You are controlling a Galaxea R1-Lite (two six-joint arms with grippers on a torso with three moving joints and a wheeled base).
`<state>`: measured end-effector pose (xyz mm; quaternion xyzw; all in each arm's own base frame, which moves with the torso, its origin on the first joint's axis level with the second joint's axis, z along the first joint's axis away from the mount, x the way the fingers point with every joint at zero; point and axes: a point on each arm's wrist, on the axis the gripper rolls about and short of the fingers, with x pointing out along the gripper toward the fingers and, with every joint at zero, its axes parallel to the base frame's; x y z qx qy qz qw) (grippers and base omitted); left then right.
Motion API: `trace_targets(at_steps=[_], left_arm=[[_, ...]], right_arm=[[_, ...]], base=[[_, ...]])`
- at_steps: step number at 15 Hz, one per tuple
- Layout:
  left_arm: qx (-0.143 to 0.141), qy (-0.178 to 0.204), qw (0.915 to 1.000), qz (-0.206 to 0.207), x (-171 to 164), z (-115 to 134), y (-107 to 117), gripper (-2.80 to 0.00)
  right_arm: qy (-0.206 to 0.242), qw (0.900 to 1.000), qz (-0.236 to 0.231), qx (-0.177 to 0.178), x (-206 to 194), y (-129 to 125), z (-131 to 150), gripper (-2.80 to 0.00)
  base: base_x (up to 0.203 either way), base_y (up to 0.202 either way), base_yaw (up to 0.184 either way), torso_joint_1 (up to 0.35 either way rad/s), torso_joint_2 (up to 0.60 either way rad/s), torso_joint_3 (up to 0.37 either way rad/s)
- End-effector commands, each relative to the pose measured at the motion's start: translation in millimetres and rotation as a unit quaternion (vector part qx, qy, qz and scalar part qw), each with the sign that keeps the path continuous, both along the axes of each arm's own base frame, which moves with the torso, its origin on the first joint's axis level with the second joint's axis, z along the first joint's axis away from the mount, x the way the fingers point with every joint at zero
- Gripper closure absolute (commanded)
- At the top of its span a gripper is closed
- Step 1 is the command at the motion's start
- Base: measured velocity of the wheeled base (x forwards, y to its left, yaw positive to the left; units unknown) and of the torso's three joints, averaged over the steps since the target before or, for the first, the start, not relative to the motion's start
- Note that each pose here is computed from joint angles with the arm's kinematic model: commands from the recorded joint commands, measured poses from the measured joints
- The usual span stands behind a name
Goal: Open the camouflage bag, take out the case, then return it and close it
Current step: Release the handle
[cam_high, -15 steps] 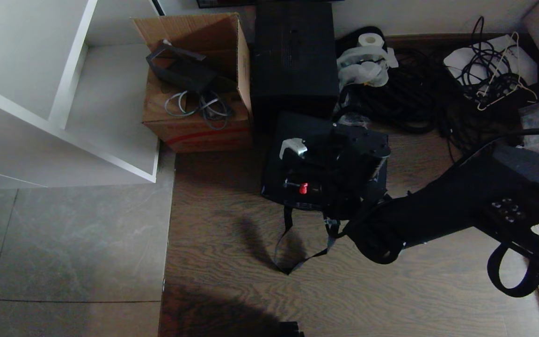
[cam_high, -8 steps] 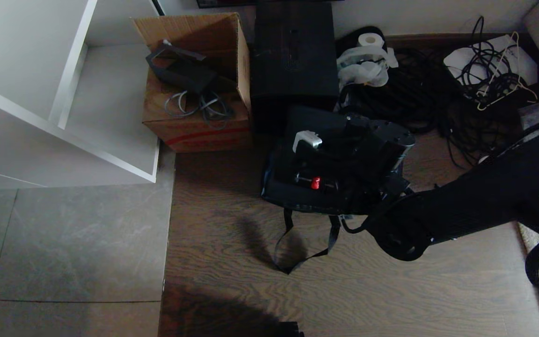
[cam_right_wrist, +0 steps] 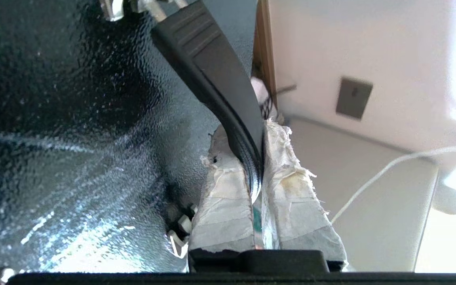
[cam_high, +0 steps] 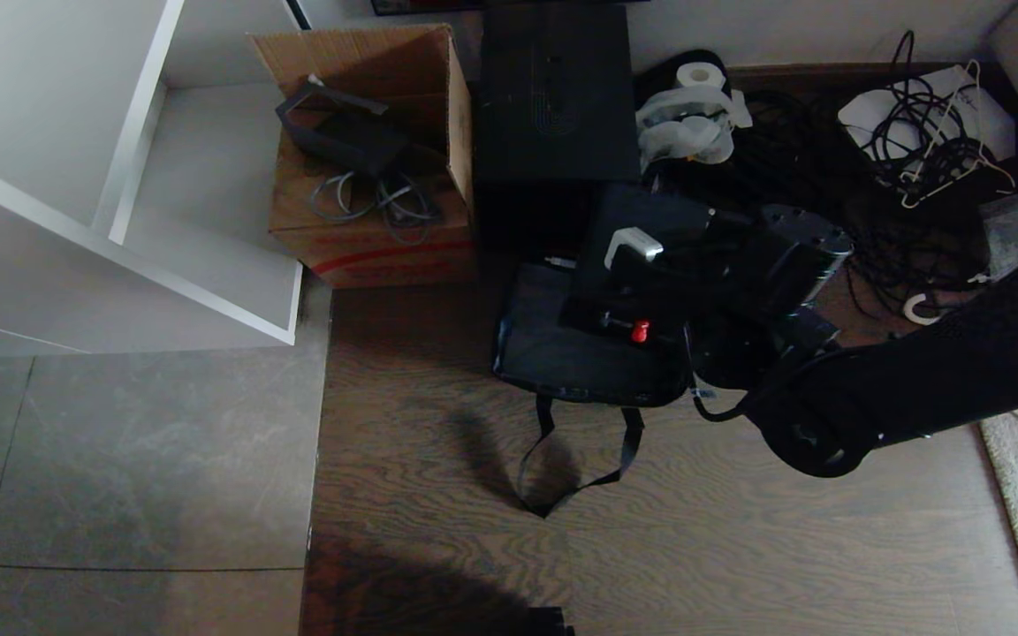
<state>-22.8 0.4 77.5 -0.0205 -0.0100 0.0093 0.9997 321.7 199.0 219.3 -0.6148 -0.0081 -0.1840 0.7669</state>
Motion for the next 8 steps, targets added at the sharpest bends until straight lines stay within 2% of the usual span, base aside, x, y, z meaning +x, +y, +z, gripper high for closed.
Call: trace_targets(at_steps=[1, 8], left_arm=[[0.0, 0.004, 1.0, 0.0, 0.6, -2.6, 0.0, 0.0], [0.0, 0.004, 1.0, 0.0, 0.6, -2.6, 0.0, 0.0]], right_arm=[[-0.004, 1.0, -0.021, 0.001, -0.3, -15.6, 4.9, 0.0], [0.006, 0.996, -0.087, -0.001, 12.1, -64.9, 0.9, 0.0]], base=[[0.0, 0.0, 0.0, 0.0, 0.0, 0.0], [0.0, 0.0, 0.0, 0.0, 0.0, 0.0]])
